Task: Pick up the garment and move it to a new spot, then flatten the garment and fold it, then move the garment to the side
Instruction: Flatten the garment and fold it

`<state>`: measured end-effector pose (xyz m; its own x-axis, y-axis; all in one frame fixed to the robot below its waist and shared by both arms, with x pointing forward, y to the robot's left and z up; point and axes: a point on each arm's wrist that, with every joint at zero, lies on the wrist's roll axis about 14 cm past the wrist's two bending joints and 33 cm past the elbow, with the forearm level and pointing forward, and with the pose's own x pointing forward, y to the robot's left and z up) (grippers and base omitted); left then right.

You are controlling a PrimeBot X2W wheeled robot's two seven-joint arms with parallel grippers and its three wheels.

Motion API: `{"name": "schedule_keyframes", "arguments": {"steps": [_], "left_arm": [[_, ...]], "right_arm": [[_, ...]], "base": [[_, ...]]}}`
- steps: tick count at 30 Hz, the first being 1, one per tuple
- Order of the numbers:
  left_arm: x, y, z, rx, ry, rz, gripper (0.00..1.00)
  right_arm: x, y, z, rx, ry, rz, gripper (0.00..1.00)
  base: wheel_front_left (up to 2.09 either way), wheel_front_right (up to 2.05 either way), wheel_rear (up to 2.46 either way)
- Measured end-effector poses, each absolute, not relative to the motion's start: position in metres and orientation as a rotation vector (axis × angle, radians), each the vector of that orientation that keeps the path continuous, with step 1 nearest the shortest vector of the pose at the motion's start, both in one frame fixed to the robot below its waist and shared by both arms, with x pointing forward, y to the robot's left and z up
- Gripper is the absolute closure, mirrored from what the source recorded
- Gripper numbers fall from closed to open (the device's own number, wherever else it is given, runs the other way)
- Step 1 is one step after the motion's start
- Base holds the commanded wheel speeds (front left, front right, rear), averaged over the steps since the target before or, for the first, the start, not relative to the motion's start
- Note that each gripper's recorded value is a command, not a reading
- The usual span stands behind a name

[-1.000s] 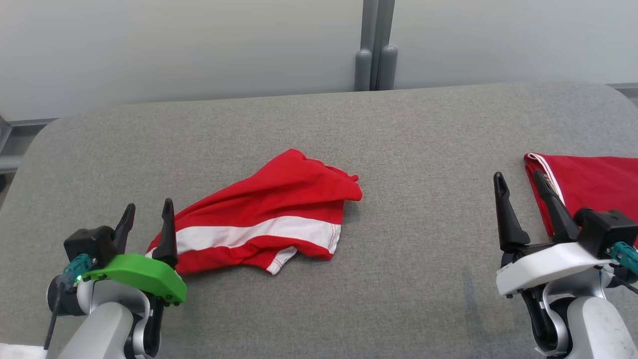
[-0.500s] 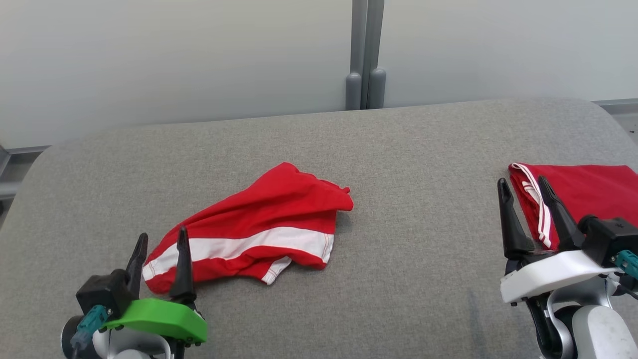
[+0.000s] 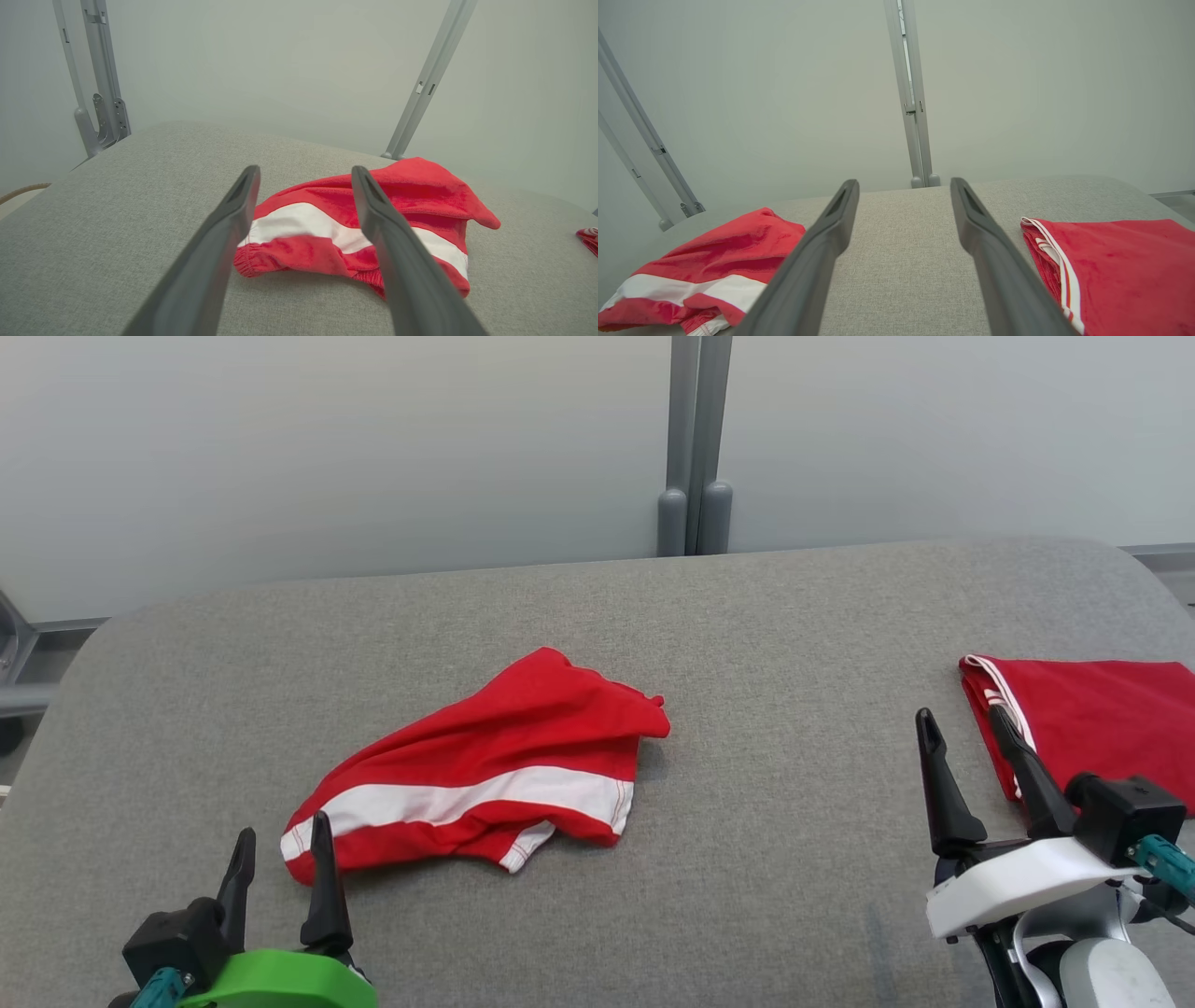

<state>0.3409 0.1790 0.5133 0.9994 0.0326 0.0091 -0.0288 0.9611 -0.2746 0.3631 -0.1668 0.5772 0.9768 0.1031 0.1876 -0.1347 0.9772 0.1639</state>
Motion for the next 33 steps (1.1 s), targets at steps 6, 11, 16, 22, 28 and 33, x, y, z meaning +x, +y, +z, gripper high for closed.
{"name": "schedule_keyframes", "arguments": {"steps": [6,11,16,22,28,33], "left_arm": [[0.339,0.180,0.513,-0.280,-0.018,0.032,0.00],[0.338,0.178,0.511,-0.280,-0.011,0.025,0.00],[0.337,0.178,0.510,-0.276,-0.008,0.023,0.00],[0.334,0.178,0.507,-0.276,-0.001,0.023,0.00],[0.330,0.181,0.503,-0.277,0.009,0.034,0.00],[0.324,0.182,0.499,-0.281,0.021,0.046,0.00]], "right_arm": [[0.362,-0.162,0.572,0.181,-0.167,0.132,0.00],[0.362,-0.162,0.570,0.182,-0.161,0.132,0.00],[0.363,-0.161,0.569,0.183,-0.157,0.135,0.00],[0.364,-0.154,0.567,0.185,-0.150,0.156,0.00],[0.370,-0.132,0.551,0.221,-0.074,0.216,0.00],[0.378,-0.097,0.522,0.298,0.066,0.308,0.00]], "base": [[0.00,0.00,0.00],[0.00,0.00,0.00],[0.00,0.00,0.00],[0.00,0.00,0.00],[0.00,0.00,0.00],[0.00,0.00,0.00]]}}
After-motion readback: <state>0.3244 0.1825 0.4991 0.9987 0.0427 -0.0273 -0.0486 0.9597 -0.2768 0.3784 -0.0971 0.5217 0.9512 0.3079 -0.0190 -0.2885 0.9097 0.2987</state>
